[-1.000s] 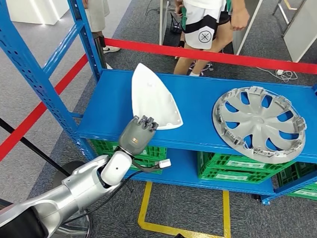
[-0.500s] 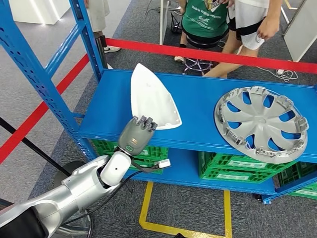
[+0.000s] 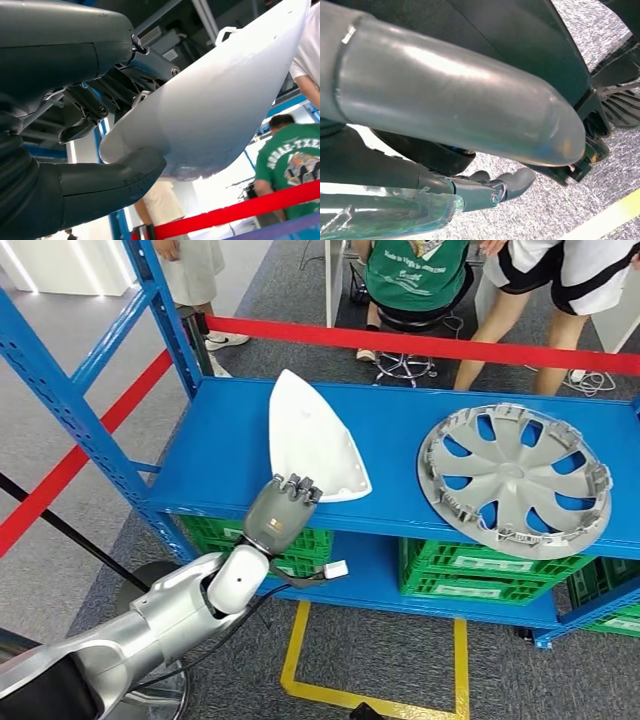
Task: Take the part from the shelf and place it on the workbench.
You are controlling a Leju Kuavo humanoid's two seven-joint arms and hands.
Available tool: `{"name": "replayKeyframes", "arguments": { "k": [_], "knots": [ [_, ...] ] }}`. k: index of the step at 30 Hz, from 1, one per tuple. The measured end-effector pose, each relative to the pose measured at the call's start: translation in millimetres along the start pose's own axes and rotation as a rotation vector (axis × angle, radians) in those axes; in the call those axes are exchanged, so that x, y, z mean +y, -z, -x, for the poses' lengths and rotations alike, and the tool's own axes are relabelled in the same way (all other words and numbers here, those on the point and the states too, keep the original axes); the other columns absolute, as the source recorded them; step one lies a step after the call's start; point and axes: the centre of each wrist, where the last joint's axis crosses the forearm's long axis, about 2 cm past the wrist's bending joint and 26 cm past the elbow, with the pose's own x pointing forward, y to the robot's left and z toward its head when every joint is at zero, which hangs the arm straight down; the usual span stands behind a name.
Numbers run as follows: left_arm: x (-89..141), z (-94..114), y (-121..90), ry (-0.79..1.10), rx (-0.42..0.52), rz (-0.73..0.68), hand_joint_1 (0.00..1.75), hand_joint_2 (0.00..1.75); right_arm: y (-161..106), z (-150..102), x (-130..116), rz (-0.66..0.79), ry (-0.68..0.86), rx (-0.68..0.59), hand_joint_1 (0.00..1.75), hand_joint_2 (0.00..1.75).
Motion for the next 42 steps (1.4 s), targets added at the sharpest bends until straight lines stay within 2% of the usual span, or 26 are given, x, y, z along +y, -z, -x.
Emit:
{"name": "replayKeyframes", "arguments": {
  "k": [18,42],
  "knots": [
    [-0.4,-0.3,0.3,-0.002,0.003,-0.003,1.75,1.75,0.4,-3.7,-0.3,0.002,0.004,-0.01,0.0,0.0],
    [-6.7,0.2,-7.5,0.003,0.018,0.021,1.75,1.75,0.6,-5.9,-5.2,0.094,0.024,-0.017,0.0,0.0]
  ]
}}
